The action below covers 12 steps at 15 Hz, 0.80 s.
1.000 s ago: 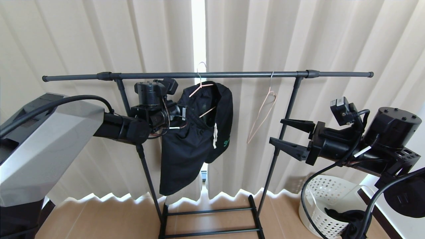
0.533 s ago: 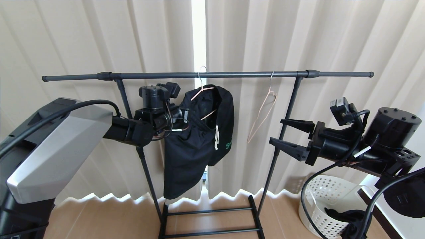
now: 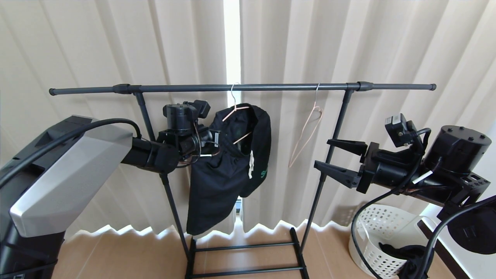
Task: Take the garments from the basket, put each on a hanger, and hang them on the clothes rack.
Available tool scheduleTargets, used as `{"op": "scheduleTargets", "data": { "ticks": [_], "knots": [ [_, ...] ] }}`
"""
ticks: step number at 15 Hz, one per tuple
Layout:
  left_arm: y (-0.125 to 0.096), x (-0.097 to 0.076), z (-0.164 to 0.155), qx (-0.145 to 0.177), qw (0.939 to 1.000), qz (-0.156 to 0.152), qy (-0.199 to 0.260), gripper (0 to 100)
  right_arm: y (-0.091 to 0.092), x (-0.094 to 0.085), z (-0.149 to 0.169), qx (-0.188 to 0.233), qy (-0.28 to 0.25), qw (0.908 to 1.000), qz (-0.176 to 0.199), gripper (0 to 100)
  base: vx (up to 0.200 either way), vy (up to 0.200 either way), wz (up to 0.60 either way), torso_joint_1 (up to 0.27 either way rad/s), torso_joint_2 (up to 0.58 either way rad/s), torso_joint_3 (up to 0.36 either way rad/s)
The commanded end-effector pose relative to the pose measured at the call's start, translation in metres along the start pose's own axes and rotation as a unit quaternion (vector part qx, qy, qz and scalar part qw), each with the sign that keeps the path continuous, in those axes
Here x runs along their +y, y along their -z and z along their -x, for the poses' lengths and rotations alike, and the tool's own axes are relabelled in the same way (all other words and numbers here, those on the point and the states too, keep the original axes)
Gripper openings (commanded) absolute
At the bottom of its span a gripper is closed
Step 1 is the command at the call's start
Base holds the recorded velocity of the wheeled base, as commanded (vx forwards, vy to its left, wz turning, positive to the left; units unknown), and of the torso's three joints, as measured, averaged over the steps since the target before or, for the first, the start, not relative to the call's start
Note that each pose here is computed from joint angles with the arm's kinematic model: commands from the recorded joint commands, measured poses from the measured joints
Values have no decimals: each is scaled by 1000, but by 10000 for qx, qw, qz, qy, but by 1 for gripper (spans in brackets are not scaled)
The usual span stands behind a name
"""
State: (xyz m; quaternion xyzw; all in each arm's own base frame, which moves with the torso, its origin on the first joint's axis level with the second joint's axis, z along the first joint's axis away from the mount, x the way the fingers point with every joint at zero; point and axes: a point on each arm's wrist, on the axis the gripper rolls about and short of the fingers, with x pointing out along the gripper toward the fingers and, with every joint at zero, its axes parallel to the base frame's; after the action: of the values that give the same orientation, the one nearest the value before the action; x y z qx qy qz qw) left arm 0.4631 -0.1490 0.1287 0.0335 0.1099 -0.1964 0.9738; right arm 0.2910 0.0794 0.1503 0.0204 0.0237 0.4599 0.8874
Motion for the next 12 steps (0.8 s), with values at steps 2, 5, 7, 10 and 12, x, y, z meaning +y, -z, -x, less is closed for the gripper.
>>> {"op": "scheduleTargets", "data": {
  "ticks": [2, 5, 7, 10, 12],
  "knots": [
    [-2, 1, 6, 16, 10000, 3, -9, 100, 0, 0, 0, -3, -2, 10000, 10, 100, 0, 0, 0, 0, 0, 0],
    [-7, -1, 22, 77, 10000, -1, 9, 100, 0, 0, 0, 3, -2, 10000, 5, 100, 0, 0, 0, 0, 0, 0],
    [-10, -2, 33, 99, 9999, -7, 10, 100, 2, -1, -1, 20, -1, 10000, -10, 100, 0, 0, 0, 0, 0, 0],
    [-15, -8, 73, 257, 9996, -46, 78, 100, 3, -3, -1, 12, 29, 10000, -6, 100, 0, 0, 0, 0, 0, 0],
    [4, -20, 108, 622, 9979, 9, 195, 100, 0, -4, 5, -36, 96, 9999, 50, 100, 0, 0, 0, 0, 0, 0]
  ]
}}
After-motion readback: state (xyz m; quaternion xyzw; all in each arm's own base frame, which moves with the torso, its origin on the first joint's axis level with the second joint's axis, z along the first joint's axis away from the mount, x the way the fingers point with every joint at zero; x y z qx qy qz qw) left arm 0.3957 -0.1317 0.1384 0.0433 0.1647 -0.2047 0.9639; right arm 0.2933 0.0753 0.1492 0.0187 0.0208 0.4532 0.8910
